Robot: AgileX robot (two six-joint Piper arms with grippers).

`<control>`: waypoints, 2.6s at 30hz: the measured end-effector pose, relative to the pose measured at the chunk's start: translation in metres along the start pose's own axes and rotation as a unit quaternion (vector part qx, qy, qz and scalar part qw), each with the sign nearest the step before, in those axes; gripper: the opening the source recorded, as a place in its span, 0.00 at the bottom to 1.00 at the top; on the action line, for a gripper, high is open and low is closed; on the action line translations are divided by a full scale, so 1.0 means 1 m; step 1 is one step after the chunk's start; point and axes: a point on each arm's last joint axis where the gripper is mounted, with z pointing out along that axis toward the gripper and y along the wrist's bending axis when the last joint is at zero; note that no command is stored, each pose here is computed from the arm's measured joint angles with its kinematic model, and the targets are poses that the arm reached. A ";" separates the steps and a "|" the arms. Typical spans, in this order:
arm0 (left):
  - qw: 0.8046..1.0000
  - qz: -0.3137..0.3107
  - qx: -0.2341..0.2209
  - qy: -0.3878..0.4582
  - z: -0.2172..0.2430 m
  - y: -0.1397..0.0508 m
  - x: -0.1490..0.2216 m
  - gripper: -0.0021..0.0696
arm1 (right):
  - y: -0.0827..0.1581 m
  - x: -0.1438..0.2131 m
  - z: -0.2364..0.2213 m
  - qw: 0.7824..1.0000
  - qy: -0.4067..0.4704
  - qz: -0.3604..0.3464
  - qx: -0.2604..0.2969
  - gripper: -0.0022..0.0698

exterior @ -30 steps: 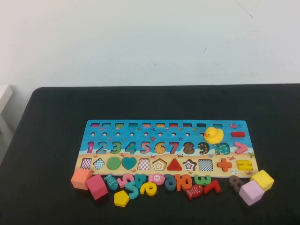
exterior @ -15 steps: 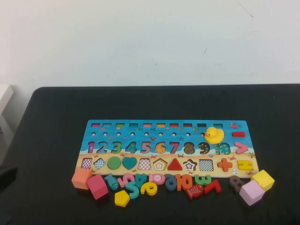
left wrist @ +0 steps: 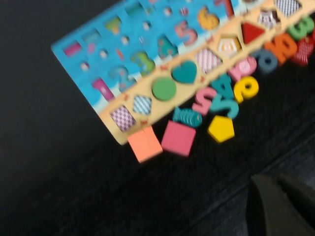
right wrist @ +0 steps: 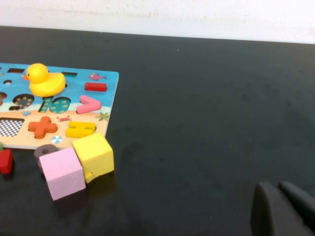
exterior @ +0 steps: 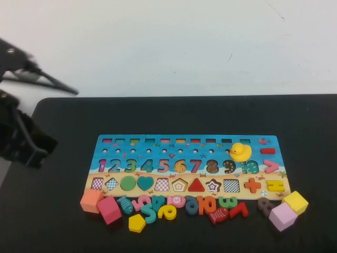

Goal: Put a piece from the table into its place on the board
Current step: Pick up the "Pentagon"

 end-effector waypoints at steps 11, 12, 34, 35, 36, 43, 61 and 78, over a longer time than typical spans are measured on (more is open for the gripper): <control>0.990 0.076 -0.017 0.115 0.044 0.002 -0.012 0.03 | 0.000 0.000 0.000 1.000 0.000 0.000 0.000 0.06; 0.988 0.085 -0.024 0.123 0.047 -0.002 -0.013 0.03 | 0.000 0.000 0.000 1.000 0.000 0.000 0.000 0.06; 0.986 0.095 -0.055 0.127 0.063 -0.028 -0.024 0.03 | 0.000 0.000 0.000 1.000 0.000 0.000 0.000 0.06; 0.986 0.095 -0.055 0.127 0.063 -0.028 -0.024 0.03 | 0.000 0.000 0.000 1.000 0.000 0.000 0.000 0.06; 0.986 0.094 -0.055 0.126 0.063 -0.028 -0.024 0.03 | 0.000 0.000 0.000 1.000 0.000 0.000 0.000 0.06; 0.983 0.088 -0.046 0.157 0.077 -0.025 -0.022 0.03 | 0.000 0.000 0.000 1.000 0.000 0.000 0.000 0.06; 0.944 0.169 0.047 0.280 0.205 -0.055 -0.007 0.60 | 0.000 0.000 0.000 1.000 0.000 0.000 0.000 0.06; 0.943 0.147 -0.004 0.299 0.215 -0.057 -0.005 0.60 | 0.000 0.000 0.000 1.000 0.000 0.000 0.000 0.06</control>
